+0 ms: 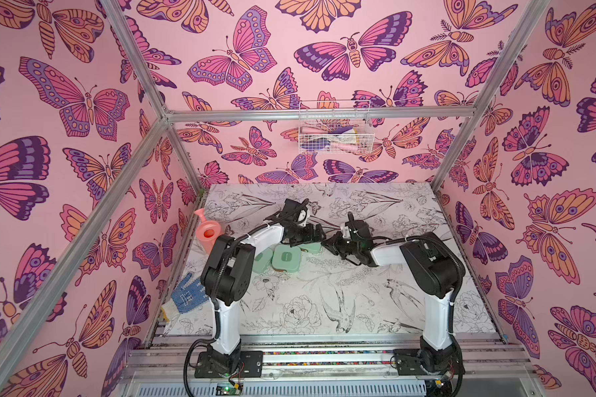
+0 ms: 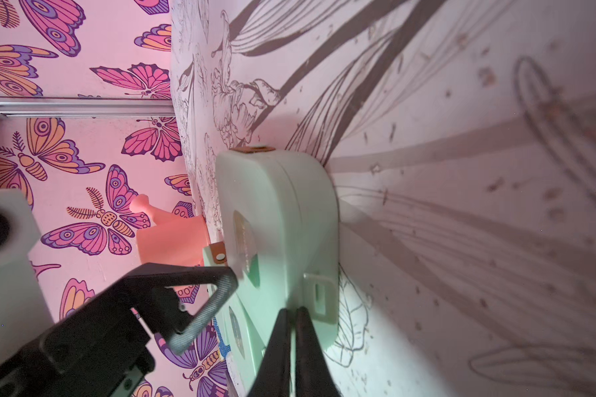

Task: Organize nail clipper sets
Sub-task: Close the storage box at the center of the board.

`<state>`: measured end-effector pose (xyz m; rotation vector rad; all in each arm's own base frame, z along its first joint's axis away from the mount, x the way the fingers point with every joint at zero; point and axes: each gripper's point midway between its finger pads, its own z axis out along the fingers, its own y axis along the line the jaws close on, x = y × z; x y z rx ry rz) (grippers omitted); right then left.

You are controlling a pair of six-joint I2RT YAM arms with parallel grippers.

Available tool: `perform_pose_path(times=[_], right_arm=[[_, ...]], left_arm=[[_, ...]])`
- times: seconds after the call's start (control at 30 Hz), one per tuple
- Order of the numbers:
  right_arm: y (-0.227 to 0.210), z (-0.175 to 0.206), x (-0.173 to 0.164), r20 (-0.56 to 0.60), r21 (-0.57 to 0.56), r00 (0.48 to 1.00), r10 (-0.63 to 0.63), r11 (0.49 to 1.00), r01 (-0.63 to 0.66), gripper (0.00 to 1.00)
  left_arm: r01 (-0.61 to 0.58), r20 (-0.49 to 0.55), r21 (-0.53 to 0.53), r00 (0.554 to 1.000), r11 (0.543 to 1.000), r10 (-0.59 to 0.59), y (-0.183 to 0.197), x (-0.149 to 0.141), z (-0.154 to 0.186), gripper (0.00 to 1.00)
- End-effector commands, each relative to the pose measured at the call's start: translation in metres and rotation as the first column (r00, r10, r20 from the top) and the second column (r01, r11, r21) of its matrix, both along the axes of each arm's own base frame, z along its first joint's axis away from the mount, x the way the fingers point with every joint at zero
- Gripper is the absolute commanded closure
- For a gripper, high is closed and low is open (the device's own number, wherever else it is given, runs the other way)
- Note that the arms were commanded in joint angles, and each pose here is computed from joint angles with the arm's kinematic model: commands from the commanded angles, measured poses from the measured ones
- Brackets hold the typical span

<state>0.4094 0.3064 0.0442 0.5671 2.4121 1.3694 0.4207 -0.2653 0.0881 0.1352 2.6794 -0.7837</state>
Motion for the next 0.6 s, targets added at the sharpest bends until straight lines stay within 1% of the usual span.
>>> perform_pose_path(times=[0.0, 0.03, 0.13, 0.2, 0.27, 0.4, 0.43, 0.5, 0.57], right_arm=[[0.003, -0.003, -0.005, -0.025, -0.017, 1.0, 0.013, 1.0, -0.013, 0.92], [0.003, -0.002, -0.005, -0.023, -0.016, 1.0, 0.013, 1.0, -0.013, 0.92], [0.003, -0.001, -0.006, -0.023, -0.017, 1.0, 0.015, 1.0, -0.016, 0.92], [0.003, 0.0, -0.006, -0.022, -0.02, 1.0, 0.014, 1.0, -0.015, 0.92], [0.004, 0.001, -0.006, -0.02, -0.018, 1.0, 0.018, 1.0, -0.019, 0.92], [0.003, 0.002, -0.006, -0.021, -0.024, 1.0, 0.023, 0.999, -0.024, 0.92], [0.004, 0.002, -0.006, -0.022, -0.025, 0.999, 0.024, 0.999, -0.025, 0.92], [0.004, 0.002, -0.006, -0.021, -0.024, 0.999, 0.025, 0.999, -0.025, 0.92], [0.005, 0.003, -0.005, -0.019, -0.022, 0.999, 0.027, 0.999, -0.027, 0.92]], left_arm=[[-0.084, -0.067, 0.264, 0.992, 0.961, 0.105, 0.062, -0.007, 0.003, 0.0], [-0.083, -0.086, 0.279, 0.99, 0.957, 0.111, 0.068, -0.008, 0.002, 0.0], [-0.08, -0.107, 0.273, 0.988, 0.959, 0.113, 0.076, -0.006, -0.005, 0.0], [-0.054, -0.119, 0.254, 0.989, 0.966, 0.087, 0.073, -0.002, -0.013, 0.0], [-0.035, -0.132, 0.246, 0.989, 0.969, 0.069, 0.071, 0.003, -0.021, 0.03], [0.002, -0.178, 0.209, 0.983, 0.978, 0.036, 0.063, 0.006, -0.042, 0.14], [0.007, -0.181, 0.201, 0.983, 0.98, 0.03, 0.061, 0.007, -0.045, 0.18], [0.015, -0.184, 0.186, 0.983, 0.982, 0.02, 0.058, 0.008, -0.049, 0.23], [0.027, -0.183, 0.169, 0.983, 0.985, 0.004, 0.054, 0.009, -0.052, 0.32]])
